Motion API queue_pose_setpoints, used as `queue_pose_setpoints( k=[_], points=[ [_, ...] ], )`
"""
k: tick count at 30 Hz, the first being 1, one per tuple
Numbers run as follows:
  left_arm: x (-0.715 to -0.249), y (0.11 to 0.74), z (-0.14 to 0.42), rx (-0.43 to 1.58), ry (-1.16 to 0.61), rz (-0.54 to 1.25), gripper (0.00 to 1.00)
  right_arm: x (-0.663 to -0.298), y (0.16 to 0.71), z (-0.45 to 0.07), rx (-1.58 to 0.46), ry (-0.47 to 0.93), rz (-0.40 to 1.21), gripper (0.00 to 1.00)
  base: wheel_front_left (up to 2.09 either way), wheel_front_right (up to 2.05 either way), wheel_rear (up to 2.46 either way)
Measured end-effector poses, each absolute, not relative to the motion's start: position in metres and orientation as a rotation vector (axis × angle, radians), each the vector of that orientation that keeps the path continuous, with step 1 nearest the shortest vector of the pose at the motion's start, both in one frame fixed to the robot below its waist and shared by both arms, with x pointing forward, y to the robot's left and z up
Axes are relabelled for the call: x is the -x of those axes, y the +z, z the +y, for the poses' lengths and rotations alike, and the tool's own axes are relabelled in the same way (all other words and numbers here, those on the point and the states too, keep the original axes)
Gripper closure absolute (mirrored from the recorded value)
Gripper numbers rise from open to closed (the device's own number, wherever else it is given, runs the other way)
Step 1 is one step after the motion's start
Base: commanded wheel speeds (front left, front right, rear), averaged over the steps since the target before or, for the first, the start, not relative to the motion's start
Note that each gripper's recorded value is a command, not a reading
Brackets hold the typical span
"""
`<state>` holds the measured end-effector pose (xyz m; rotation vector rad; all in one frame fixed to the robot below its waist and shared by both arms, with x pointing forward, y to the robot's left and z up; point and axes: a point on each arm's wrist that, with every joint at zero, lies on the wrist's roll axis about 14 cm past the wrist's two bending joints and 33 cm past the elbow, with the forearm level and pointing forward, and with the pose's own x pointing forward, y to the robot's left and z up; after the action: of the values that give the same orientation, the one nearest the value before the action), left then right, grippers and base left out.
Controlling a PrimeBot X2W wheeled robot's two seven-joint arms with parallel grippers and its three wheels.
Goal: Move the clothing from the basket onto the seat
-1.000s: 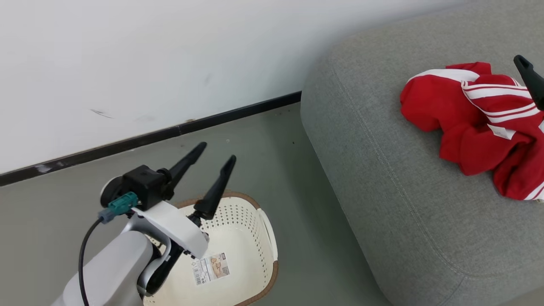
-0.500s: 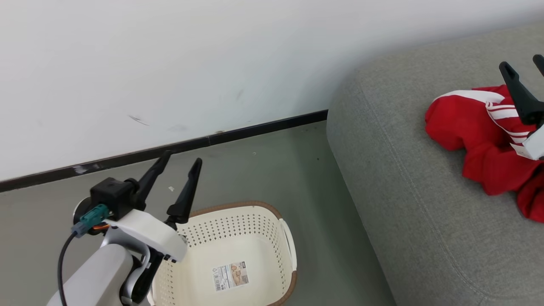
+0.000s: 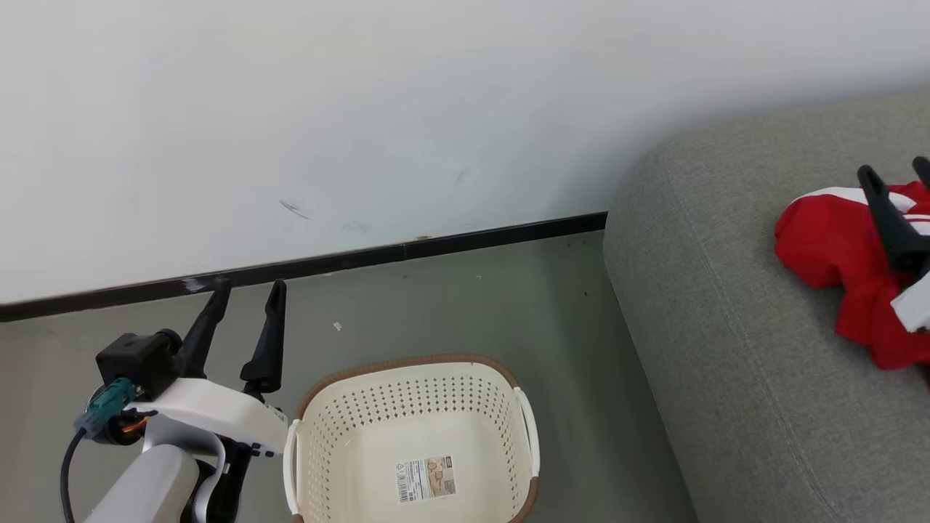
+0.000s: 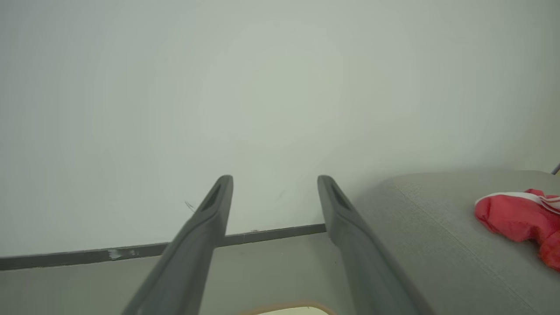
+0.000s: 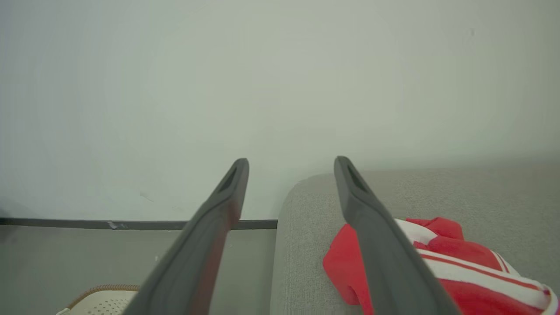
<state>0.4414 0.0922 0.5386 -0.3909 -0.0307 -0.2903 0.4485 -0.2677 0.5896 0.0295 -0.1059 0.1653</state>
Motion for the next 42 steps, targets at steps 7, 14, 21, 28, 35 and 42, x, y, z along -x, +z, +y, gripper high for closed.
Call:
queue_pose_setpoints(
  k=[7,14,21,28,35,42],
  points=[
    [-0.436,0.543,0.118,0.419,-0.194,-0.063,0.00,-0.448,0.598,-0.247,-0.094,0.181,-0.180,0.00,0.00,0.00,0.00],
    [-0.428,0.546,0.141,0.424,-0.115,-0.096,0.00,-0.433,0.568,-0.235,-0.179,0.152,-0.152,0.00,0.00,0.00,0.00],
    [-0.417,0.539,0.159,0.353,-0.063,-0.101,0.00,-0.421,0.560,-0.214,-0.234,0.156,-0.169,0.00,0.00,0.00,0.00],
    [-0.406,0.532,0.164,0.362,-0.021,-0.092,0.00,-0.407,0.546,-0.196,-0.253,0.162,-0.155,0.00,0.00,0.00,0.00],
    [-0.400,0.530,0.170,0.322,0.005,-0.100,0.00,-0.401,0.549,-0.181,-0.248,0.179,-0.172,0.00,0.00,0.00,0.00],
    [-0.400,0.534,0.166,0.300,0.001,-0.116,0.00,-0.393,0.543,-0.179,-0.232,0.166,-0.165,0.00,0.00,0.00,0.00]
  ],
)
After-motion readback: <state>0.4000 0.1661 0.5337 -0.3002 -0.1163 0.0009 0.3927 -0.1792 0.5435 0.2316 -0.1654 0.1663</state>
